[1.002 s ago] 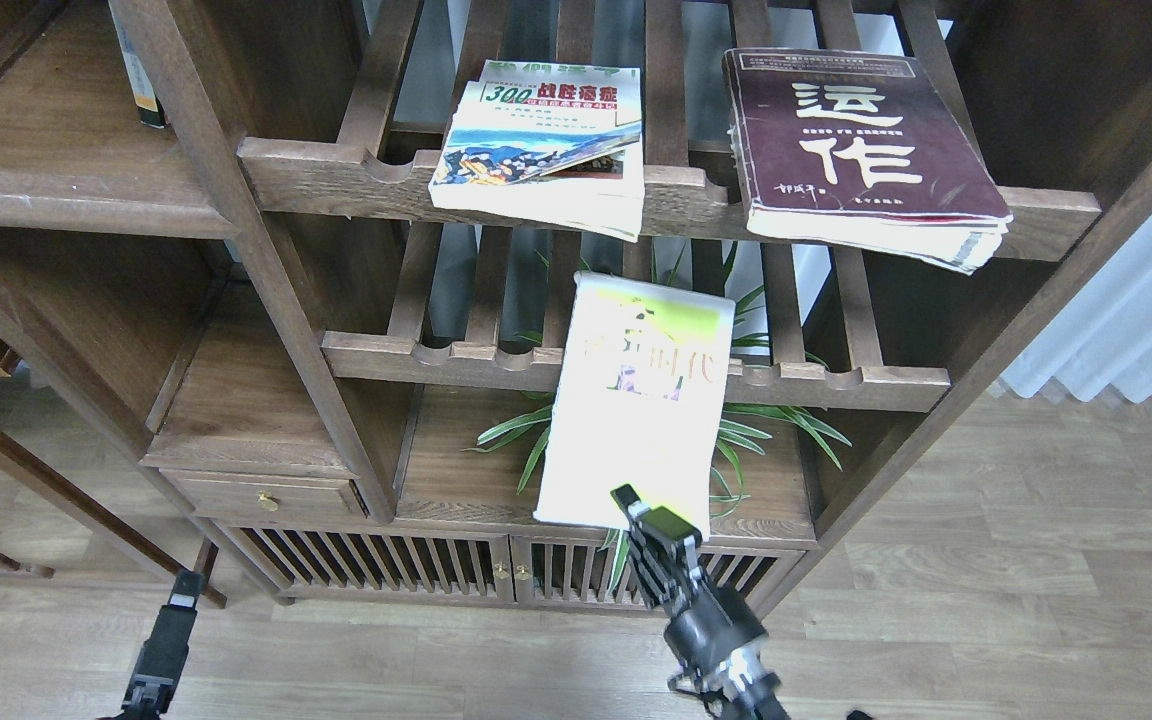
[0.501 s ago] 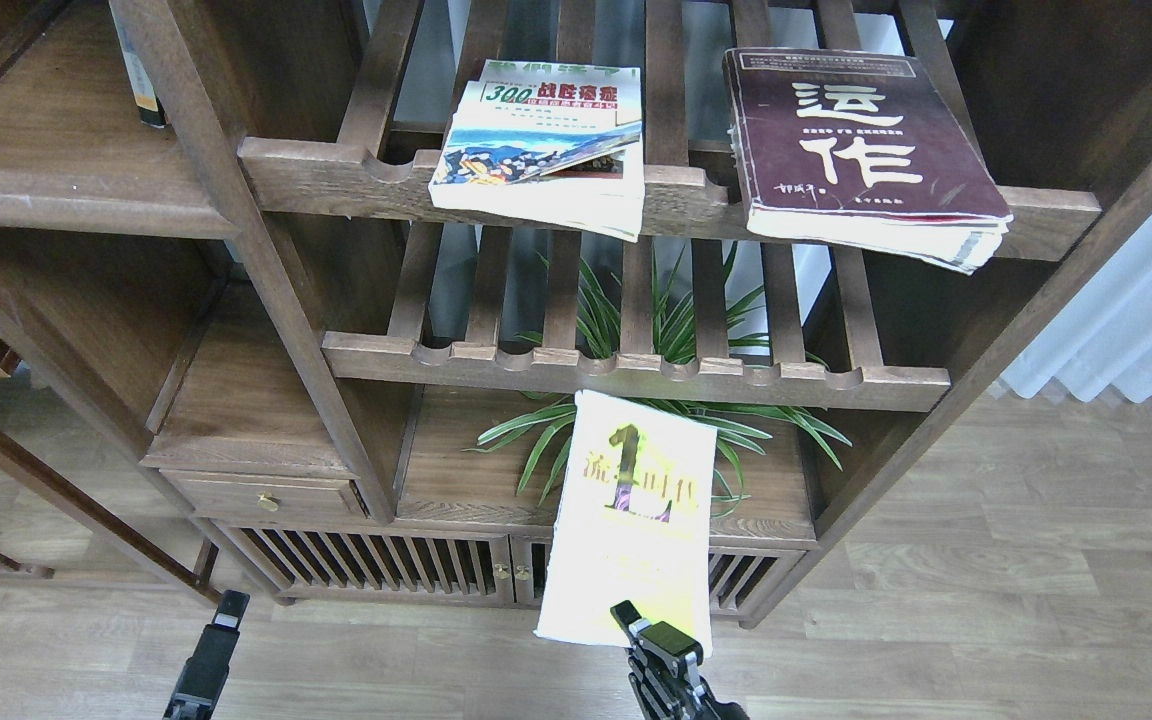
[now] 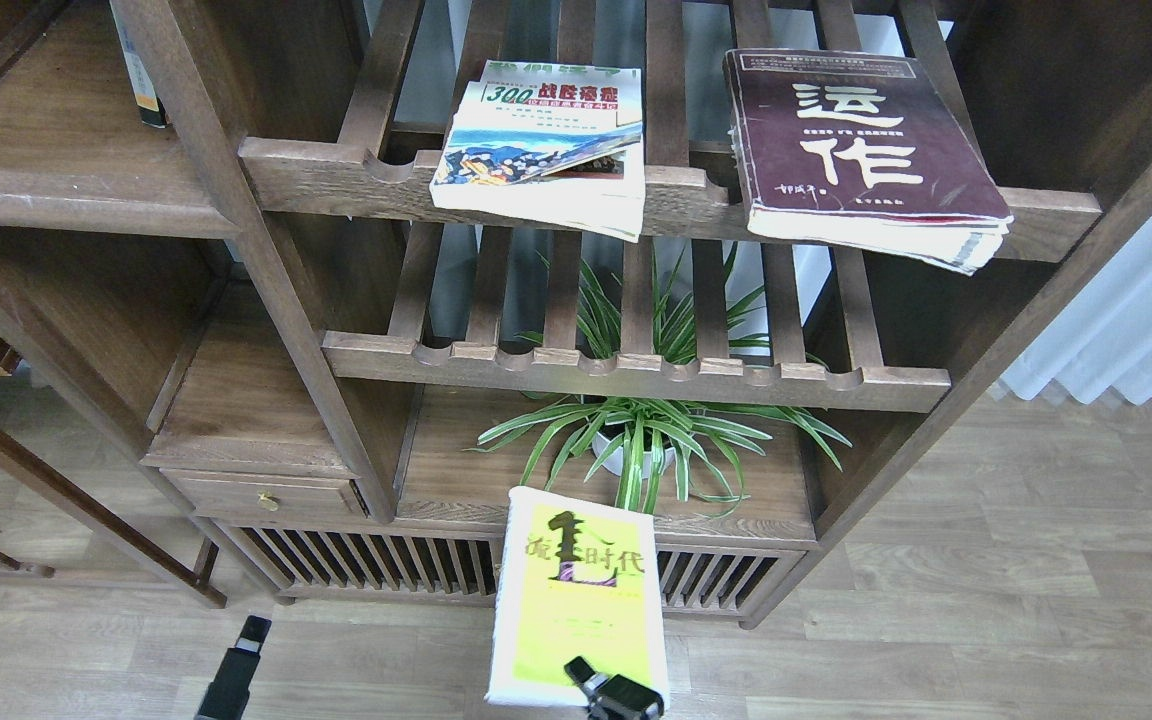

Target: Organize books on shelf

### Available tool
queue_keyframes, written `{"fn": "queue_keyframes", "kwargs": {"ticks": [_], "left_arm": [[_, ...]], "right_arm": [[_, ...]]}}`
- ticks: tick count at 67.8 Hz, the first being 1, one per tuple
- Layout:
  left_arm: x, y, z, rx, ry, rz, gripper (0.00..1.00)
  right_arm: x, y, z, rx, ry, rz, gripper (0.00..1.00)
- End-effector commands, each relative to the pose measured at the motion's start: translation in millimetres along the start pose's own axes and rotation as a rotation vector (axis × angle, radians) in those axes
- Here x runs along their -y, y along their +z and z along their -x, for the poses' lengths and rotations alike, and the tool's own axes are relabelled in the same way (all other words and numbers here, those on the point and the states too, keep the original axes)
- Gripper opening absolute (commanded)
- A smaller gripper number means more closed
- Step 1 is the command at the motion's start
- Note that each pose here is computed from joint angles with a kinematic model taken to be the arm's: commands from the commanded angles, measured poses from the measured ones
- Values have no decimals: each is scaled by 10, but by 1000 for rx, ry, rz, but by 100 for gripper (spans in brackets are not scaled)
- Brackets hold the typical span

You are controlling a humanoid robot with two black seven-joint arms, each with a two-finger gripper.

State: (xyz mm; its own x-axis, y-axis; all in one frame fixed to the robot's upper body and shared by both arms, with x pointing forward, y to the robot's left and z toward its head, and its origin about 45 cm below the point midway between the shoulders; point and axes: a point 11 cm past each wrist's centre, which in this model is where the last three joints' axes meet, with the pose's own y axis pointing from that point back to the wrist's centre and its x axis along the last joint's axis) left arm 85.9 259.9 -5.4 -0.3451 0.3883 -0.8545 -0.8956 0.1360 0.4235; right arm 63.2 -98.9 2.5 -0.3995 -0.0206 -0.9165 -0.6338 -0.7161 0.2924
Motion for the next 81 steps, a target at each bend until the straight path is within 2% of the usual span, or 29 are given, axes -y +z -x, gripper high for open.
{"fn": "queue_keyframes", "kwargs": {"ticks": [1,32,43,48,60,67,71,75,76,78,79,81], "left_arm": [[-26,-83,-22,-50,22,-24,100],[70,-360,122,-59,-21,-115,99],[46,-567,137,-60,-24,-175,94],[46,-590,147,-62,-26,-178,88],[17,-656,147,-62,-26,-200,85],[-17,-702,138,-62,-22,-218,74],[-34,-715,129,-61,-19,-226,61],[-67,-738,107,-71,-7,-231,44],[-79,-746,99,-79,-1,-230,32],[-93,-759,92,-85,4,-231,24],[-106,-778,78,-110,21,-229,9],[-107,-775,73,-116,25,-228,9]], "right_arm": [[49,45,16,-20,0,52,2],[9,282,-139,-42,57,237,3],[-54,486,-196,-27,73,318,3],[-76,530,-213,-18,77,327,3],[-79,550,-213,-14,76,330,3],[-74,554,-210,-13,75,331,3],[-72,557,-212,-12,75,330,3],[-72,558,-212,-14,75,331,3],[-71,554,-211,-14,75,330,3],[-66,558,-208,-13,73,330,3],[-65,554,-207,-13,73,329,3],[-61,558,-204,-12,72,329,3]]}}
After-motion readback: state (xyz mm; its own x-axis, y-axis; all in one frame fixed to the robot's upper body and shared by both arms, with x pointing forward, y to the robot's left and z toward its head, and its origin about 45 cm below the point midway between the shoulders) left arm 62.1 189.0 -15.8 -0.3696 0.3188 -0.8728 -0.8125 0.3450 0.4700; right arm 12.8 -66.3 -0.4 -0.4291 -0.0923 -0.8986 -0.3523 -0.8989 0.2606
